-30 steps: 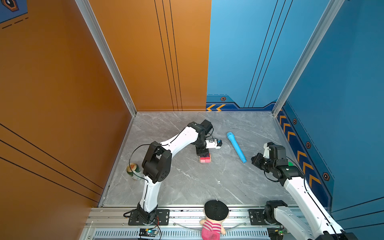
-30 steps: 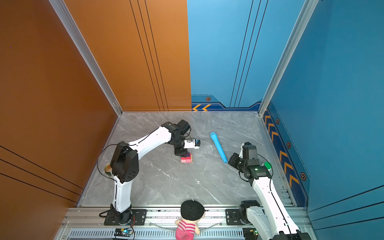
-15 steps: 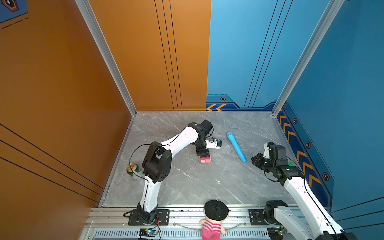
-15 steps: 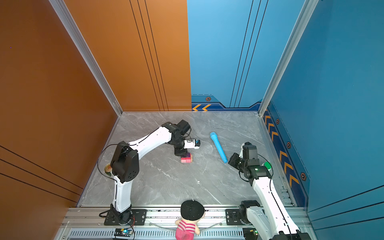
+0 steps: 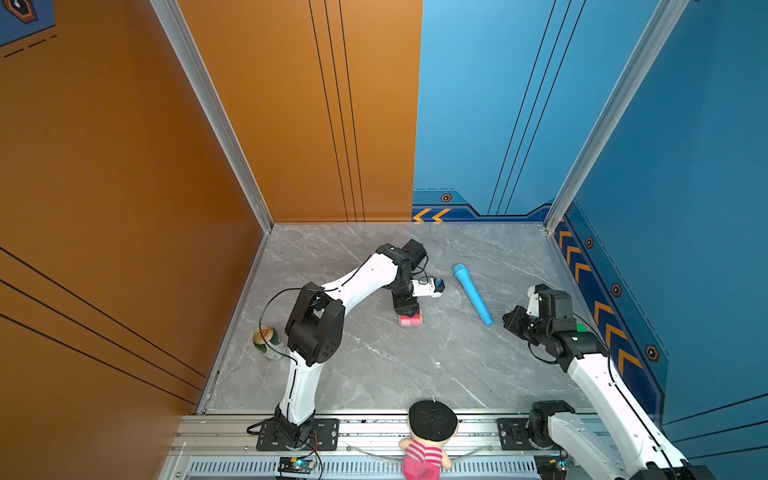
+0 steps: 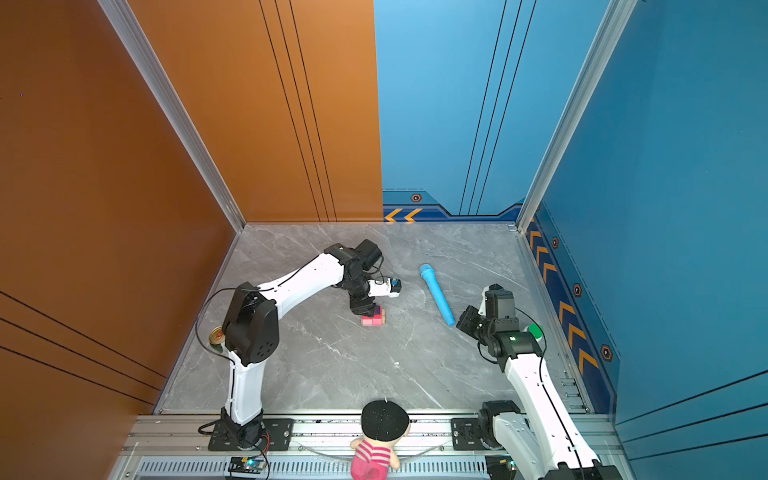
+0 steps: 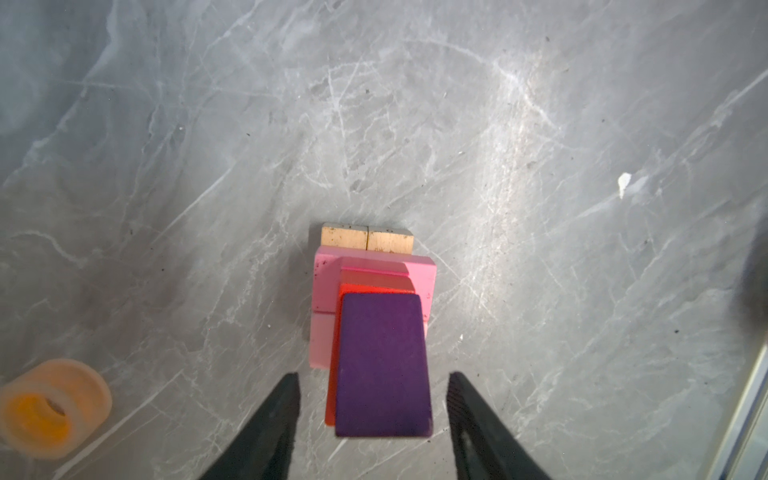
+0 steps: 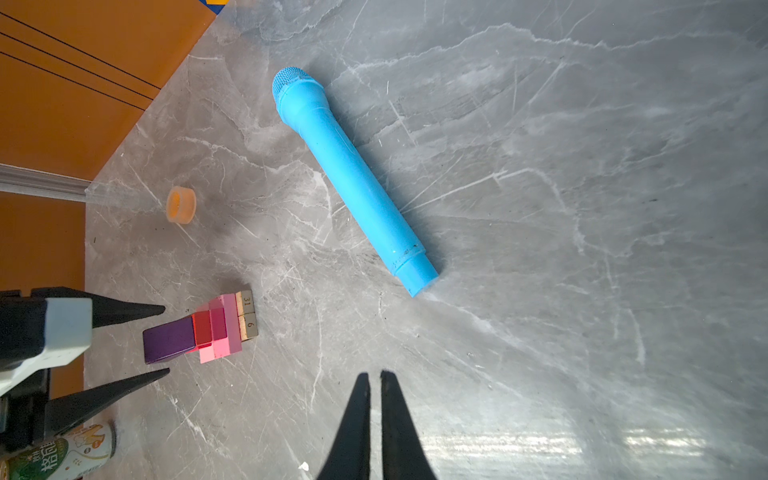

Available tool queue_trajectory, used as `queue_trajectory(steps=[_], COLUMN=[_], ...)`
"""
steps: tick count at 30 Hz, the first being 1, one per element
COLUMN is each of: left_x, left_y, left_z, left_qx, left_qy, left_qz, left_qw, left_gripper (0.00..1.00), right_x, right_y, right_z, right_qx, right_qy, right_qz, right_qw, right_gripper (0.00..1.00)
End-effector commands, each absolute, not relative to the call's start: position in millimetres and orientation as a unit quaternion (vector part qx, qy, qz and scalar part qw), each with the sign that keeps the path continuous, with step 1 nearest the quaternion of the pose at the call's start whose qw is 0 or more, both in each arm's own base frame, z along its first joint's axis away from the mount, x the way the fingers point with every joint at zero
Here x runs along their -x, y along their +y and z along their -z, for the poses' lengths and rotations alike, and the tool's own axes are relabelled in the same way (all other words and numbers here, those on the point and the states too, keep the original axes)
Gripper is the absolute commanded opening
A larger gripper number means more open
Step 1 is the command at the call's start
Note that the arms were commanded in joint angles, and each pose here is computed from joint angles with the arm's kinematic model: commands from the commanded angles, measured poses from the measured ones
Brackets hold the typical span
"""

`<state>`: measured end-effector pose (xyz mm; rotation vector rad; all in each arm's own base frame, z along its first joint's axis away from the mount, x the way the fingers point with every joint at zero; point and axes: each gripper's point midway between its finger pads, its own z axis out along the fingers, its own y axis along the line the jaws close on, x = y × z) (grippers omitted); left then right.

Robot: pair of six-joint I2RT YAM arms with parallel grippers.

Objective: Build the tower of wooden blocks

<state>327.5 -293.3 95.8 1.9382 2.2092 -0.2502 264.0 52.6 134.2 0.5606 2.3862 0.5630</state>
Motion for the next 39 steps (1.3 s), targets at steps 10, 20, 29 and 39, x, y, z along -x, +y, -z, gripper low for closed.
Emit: queue_trajectory(steps=[10, 20, 29, 39], left_x=[-332, -337, -329, -281], left_y=[-298, -293, -279, -271], left_z=[-113, -167, -236, -239], left_qx=[-0.648, -0.598, -0.463, -0.196], left_qy=[0.749, 0.779, 0.831, 0.856], left_qz=[0.072, 0.058, 0.103, 0.309], left_qw=[0.117, 0.178, 0.29, 0.365], left_gripper=[0.82, 0.82, 0.64, 0.0], right_x=[-262, -264, -267, -269], right_y=[49, 56, 67, 74], right_z=[-134, -142, -146, -146], right_qx=[-0.212, -0.201, -0.189, -0.179], right_qy=[0.904, 0.897, 0.889, 0.889], right_qz=[-0.205, -0.229, -0.257, -0.262], right_qw=[0.309, 0.321, 0.327, 0.33], right_gripper=[0.1, 0.1, 0.1, 0.1])
